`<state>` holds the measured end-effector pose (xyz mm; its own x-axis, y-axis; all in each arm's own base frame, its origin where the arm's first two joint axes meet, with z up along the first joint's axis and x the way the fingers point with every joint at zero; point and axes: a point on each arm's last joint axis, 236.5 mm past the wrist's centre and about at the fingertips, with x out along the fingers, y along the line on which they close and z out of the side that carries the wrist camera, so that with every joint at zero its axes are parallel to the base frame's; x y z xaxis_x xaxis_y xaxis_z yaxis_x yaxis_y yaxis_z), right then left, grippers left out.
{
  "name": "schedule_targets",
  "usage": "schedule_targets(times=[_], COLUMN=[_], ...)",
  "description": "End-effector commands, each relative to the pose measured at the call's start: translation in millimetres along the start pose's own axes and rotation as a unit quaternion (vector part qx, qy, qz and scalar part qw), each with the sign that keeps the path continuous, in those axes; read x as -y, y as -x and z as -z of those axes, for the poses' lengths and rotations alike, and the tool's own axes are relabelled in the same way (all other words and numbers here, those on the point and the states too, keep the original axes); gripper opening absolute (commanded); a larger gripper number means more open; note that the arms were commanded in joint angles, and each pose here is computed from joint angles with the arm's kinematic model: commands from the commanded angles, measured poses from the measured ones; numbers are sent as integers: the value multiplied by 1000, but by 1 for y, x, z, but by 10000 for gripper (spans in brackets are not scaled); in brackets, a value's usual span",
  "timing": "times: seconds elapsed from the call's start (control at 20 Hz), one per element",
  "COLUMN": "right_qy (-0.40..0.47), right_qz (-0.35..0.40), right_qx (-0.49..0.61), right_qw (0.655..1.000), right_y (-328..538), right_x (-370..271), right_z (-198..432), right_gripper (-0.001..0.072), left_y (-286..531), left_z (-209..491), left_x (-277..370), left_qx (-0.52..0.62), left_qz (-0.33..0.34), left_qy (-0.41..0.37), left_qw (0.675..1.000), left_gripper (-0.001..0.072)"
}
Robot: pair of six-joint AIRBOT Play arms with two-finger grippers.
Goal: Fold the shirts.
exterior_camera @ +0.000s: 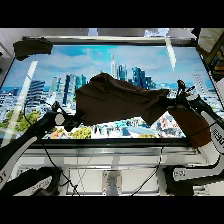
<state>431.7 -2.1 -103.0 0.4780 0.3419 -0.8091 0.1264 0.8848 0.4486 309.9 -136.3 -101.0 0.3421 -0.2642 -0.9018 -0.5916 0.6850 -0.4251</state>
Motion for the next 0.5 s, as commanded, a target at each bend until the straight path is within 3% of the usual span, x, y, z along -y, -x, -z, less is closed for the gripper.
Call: schedule_targets(times=[0.0,0.3,0.45], right_qy=[4,60,119], right_qz=[-20,-11,-5], right_qx=[-24,5,57], right_qw=[1000,998,991], right_y=[2,55,121], right_x=[-10,-33,-65], right_z=[11,-5,-18], right_gripper=[26,25,24], left_y=[0,32,93], left_z=[3,4,-16], left_x=[2,38,81], left_qx=[-6,5,80], left_qz=[4,79,181], left_qy=[-5,-47,-67], left_qw=[1000,996,978], left_gripper=[11,10,10])
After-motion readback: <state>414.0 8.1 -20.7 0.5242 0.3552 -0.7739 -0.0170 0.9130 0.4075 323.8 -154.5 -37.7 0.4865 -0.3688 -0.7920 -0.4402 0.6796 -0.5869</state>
